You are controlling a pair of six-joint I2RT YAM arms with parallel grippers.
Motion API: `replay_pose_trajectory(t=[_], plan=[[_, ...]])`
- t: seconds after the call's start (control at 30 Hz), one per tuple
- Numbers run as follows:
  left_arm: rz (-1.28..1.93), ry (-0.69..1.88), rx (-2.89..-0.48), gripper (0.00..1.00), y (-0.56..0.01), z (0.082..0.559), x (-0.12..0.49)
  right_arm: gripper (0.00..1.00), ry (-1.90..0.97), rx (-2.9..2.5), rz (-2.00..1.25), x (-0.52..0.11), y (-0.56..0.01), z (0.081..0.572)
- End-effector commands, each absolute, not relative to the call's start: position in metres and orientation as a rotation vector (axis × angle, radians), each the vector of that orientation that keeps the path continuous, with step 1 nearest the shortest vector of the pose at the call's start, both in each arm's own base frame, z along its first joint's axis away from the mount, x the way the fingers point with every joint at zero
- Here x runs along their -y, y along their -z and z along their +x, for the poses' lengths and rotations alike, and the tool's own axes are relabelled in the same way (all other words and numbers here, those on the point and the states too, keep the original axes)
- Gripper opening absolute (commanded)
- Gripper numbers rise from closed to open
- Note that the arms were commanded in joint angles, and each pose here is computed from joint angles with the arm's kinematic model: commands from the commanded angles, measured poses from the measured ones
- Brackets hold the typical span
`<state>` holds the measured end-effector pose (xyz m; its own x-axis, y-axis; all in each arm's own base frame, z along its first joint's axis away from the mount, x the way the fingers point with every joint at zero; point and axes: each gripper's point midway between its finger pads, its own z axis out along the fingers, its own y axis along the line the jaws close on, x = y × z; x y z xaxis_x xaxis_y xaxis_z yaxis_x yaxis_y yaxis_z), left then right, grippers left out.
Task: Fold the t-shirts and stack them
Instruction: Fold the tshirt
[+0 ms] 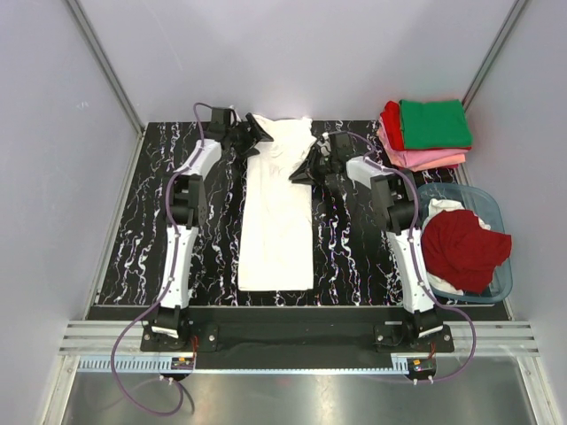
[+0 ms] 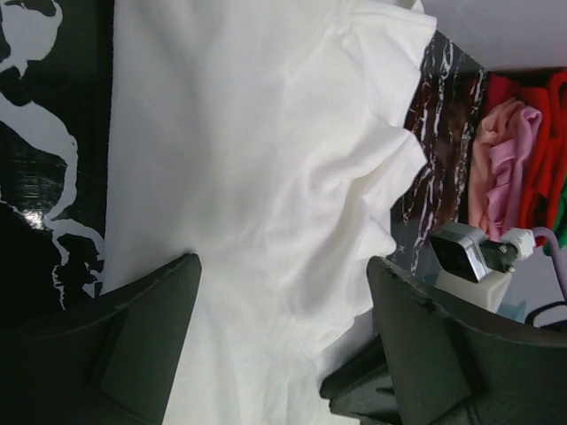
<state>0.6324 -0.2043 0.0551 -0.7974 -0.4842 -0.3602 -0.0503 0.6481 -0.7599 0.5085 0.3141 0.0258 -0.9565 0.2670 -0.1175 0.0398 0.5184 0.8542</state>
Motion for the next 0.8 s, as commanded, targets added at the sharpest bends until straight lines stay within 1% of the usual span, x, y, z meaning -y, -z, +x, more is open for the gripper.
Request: replay_pose_trajectory(t=[0.0, 0.03, 0.07, 0.1, 0.17, 0.2, 0.27, 0.3, 0.33, 0.37, 0.4, 0.43, 0.47, 0.5, 0.53, 0.57, 0.6, 0.63, 0.67, 0.7, 0.73, 0.77], plan=[[-0.377, 1.133, -2.278, 0.88, -0.069, 0.635, 0.210, 0.30, -1.422, -2.516, 0.244, -0.310, -0.045, 0.519], [-0.328, 1.161, -2.233, 0.90, -0.104, 0.632, 0.213, 0.31, -1.421, -2.504, 0.233, -0.309, -0.054, 0.520], [-0.306, 1.163, -2.211, 0.97, -0.120, 0.630, 0.213, 0.35, -1.425, -2.497, 0.224, -0.309, -0.061, 0.519], [-0.269, 1.158, -2.180, 0.99, -0.152, 0.621, 0.212, 0.38, -1.426, -2.468, 0.202, -0.309, -0.083, 0.518], [-0.228, 1.138, -2.165, 0.99, -0.183, 0.608, 0.208, 0.46, -1.430, -2.464, 0.193, -0.307, -0.096, 0.509], [-0.172, 1.116, -2.133, 0.99, -0.217, 0.593, 0.205, 0.56, -1.434, -2.425, 0.163, -0.307, -0.123, 0.505], [-0.152, 1.064, -2.156, 0.99, -0.236, 0.570, 0.198, 0.63, -1.412, -2.428, 0.156, -0.302, -0.134, 0.493], [-0.122, 1.031, -2.153, 0.99, -0.253, 0.547, 0.192, 0.66, -1.406, -2.397, 0.131, -0.300, -0.159, 0.485], [-0.129, 0.983, -2.168, 0.99, -0.255, 0.535, 0.185, 0.67, -1.383, -2.425, 0.150, -0.295, -0.155, 0.473], [-0.151, 0.934, -2.216, 0.98, -0.251, 0.517, 0.177, 0.69, -1.369, -2.386, 0.105, -0.292, -0.180, 0.462], [-0.152, 0.887, -2.241, 0.98, -0.253, 0.488, 0.168, 0.70, -1.352, -2.408, 0.095, -0.292, -0.182, 0.448], [-0.189, 0.822, -2.295, 0.97, -0.242, 0.471, 0.157, 0.71, -1.288, -2.462, 0.119, -0.284, -0.165, 0.432], [-0.234, 0.771, -2.388, 0.97, -0.208, 0.445, 0.149, 0.72, -1.260, -2.439, 0.109, -0.278, -0.183, 0.418], [-0.241, 0.749, -2.370, 0.96, -0.221, 0.423, 0.143, 0.72, -1.225, -2.474, 0.118, -0.275, -0.179, 0.402], [-0.247, 0.738, -2.405, 0.95, -0.209, 0.404, 0.142, 0.73, -1.144, -2.545, 0.174, -0.264, -0.152, 0.382], [-0.257, 0.726, -2.429, 0.94, -0.199, 0.388, 0.140, 0.74, -1.129, -2.524, 0.186, -0.259, -0.167, 0.366], [-0.267, 0.709, -2.477, 0.93, -0.178, 0.353, 0.138, 0.74, -1.109, -2.542, 0.211, -0.255, -0.161, 0.353], [-0.254, 0.685, -2.499, 0.93, -0.166, 0.334, 0.141, 0.75, -1.069, -2.616, 0.250, -0.249, -0.134, 0.325], [-0.281, 0.676, -2.567, 0.91, -0.133, 0.305, 0.140, 0.75, -1.084, -2.598, 0.267, -0.248, -0.142, 0.310], [-0.274, 0.694, -2.532, 0.91, -0.137, 0.290, 0.141, 0.76, -1.082, -2.600, 0.277, -0.247, -0.137, 0.299], [-0.275, 0.706, -2.538, 0.91, -0.129, 0.275, 0.144, 0.76, -1.046, -2.660, 0.287, -0.247, -0.113, 0.273], [-0.319, 0.710, -2.577, 0.90, -0.104, 0.253, 0.142, 0.76, -1.066, -2.643, 0.311, -0.248, -0.118, 0.261]])
